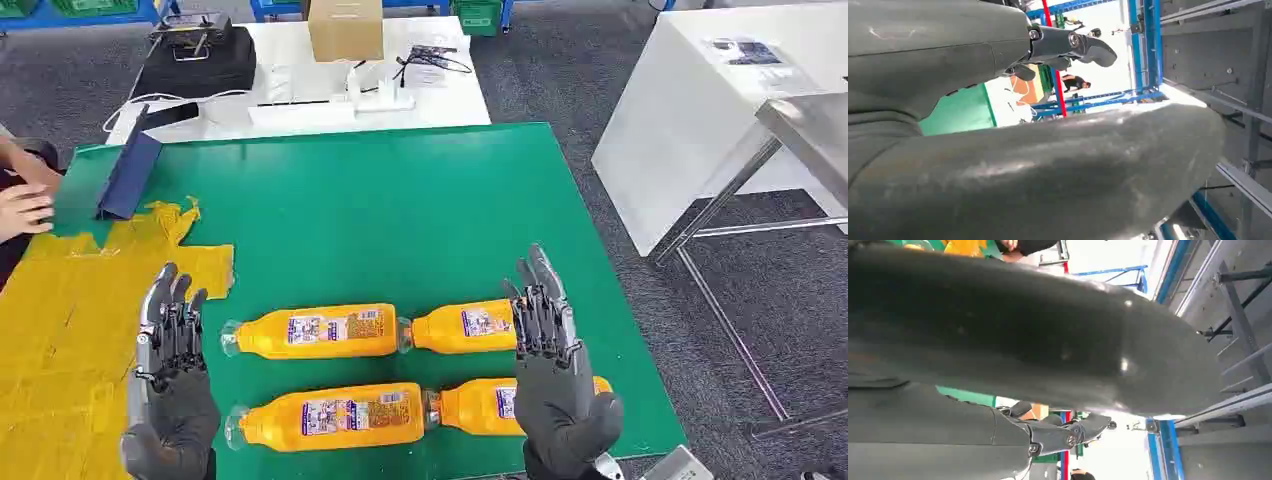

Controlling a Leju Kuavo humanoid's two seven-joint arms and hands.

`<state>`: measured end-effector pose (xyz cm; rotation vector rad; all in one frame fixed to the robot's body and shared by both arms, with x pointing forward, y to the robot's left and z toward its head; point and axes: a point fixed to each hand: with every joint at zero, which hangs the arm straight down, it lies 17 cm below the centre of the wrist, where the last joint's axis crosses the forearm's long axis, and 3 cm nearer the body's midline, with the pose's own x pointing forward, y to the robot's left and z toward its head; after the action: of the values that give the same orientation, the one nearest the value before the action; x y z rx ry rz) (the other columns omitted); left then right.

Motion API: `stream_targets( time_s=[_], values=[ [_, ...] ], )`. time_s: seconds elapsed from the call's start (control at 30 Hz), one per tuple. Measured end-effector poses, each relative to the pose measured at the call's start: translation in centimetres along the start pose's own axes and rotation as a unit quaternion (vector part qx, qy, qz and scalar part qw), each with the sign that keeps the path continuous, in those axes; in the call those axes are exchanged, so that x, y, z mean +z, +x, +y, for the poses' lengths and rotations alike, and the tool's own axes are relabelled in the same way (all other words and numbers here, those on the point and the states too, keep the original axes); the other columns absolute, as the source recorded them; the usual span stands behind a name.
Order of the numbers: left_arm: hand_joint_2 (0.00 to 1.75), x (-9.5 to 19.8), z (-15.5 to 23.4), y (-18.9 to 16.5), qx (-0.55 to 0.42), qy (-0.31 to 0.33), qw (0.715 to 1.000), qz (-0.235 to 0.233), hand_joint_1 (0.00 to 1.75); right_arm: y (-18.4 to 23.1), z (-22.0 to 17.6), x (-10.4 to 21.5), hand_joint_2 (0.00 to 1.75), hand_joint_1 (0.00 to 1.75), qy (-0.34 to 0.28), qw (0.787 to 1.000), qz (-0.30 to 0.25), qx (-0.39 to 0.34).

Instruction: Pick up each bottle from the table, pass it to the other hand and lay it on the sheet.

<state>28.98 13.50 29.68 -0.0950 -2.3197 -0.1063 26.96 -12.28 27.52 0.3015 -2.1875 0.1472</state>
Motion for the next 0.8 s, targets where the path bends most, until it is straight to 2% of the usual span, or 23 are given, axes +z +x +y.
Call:
stream_targets(
  time_s=[0.33, 0.37, 0.43, 0.47, 0.5, 0.8],
  values=[
    [0.0, 0.0, 0.0, 0.0, 0.0, 0.0, 1.0, 0.0, 0.0, 0.01, -0.01, 0.0, 0.0, 0.0, 0.0, 1.0, 0.0, 0.0],
    [0.0, 0.0, 0.0, 0.0, 0.0, 0.0, 1.0, 0.0, 1.1, 0.0, -0.01, 0.0, 0.0, 0.0, 0.0, 1.0, 0.0, 0.0],
    [0.0, 0.0, 0.0, 0.0, 0.0, 0.0, 1.0, 0.0, 1.1, 0.0, -0.01, 0.0, 0.0, 0.0, 0.0, 1.0, 0.0, 0.0],
    [0.0, 0.0, 0.0, 0.0, 0.0, 0.0, 1.0, 0.0, 1.75, 0.0, 0.0, 0.0, 0.0, 0.0, 0.0, 1.0, 0.0, 0.0],
    [0.0, 0.0, 0.0, 0.0, 0.0, 0.0, 1.0, 0.0, 1.75, 0.0, -0.01, 0.0, 0.0, 1.75, 0.0, 1.0, 0.0, 0.0],
    [0.0, 0.0, 0.0, 0.0, 0.0, 0.0, 1.0, 0.0, 1.75, 0.0, -0.01, 0.0, 0.0, 1.75, 0.0, 1.0, 0.0, 0.0]
  ],
)
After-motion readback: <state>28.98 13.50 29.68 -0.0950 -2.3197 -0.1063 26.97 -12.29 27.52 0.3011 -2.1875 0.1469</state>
